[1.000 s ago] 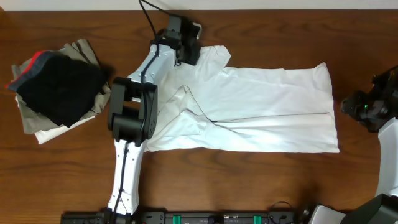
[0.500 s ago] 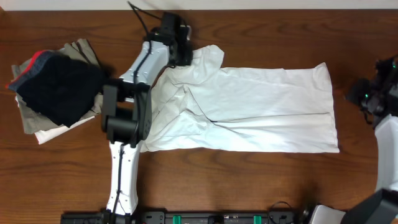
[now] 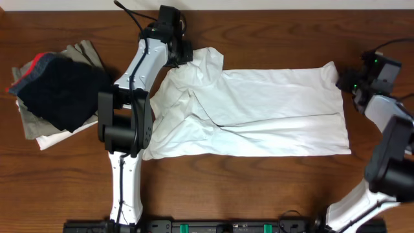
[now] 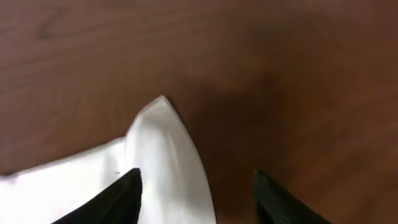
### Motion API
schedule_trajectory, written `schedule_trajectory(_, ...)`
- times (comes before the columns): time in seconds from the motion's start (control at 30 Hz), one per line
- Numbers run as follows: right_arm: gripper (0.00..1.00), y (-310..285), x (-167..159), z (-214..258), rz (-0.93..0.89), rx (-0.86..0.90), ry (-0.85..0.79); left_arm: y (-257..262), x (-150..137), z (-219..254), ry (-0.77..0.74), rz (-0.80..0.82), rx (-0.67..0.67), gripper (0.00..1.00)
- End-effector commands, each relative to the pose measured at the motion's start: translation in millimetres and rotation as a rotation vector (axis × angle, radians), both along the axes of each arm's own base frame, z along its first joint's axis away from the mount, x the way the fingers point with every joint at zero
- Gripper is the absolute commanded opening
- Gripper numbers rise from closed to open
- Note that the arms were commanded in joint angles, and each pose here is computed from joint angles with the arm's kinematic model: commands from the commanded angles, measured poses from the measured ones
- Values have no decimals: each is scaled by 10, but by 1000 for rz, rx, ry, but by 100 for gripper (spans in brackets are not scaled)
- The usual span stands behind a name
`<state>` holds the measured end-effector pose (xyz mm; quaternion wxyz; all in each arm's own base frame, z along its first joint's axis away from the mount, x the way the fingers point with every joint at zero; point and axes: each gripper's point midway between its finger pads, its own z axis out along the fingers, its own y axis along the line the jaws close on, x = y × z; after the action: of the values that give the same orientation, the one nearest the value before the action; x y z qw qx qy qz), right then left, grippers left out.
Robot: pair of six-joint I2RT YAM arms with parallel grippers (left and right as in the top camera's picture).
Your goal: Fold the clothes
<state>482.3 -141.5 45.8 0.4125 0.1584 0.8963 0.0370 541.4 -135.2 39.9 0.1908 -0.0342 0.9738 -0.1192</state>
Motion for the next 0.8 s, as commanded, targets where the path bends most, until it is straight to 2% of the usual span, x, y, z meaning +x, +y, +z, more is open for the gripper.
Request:
schedule_trajectory(0.0, 57, 154, 107, -176, 61, 24, -19, 32, -57, 14, 12, 17, 15, 6)
schedule_trajectory(0.37, 61, 467, 266, -531, 112, 34, -27, 25, -128, -61, 37, 13, 21, 6)
schedule_trajectory(0.4, 58, 464, 261, -550, 98, 32, -19, 23, -129, -61, 37, 13, 21, 6)
schedule_trajectory(0.43, 51, 424, 248, -565, 68, 31, -10, 20, -129, -61, 37, 12, 21, 6)
schedule_trajectory(0.53, 13, 322, 205, -605, -3, 38, 13, 17, -130, -61, 37, 12, 21, 6)
schedule_trajectory(0.57, 4, 308, 196, -609, -6, 40, 16, 17, -131, -61, 37, 11, 21, 6)
schedule_trajectory(0.77, 1, 35, 66, -389, -90, 15, 38, 57, -122, 66, 16, -5, 27, 6)
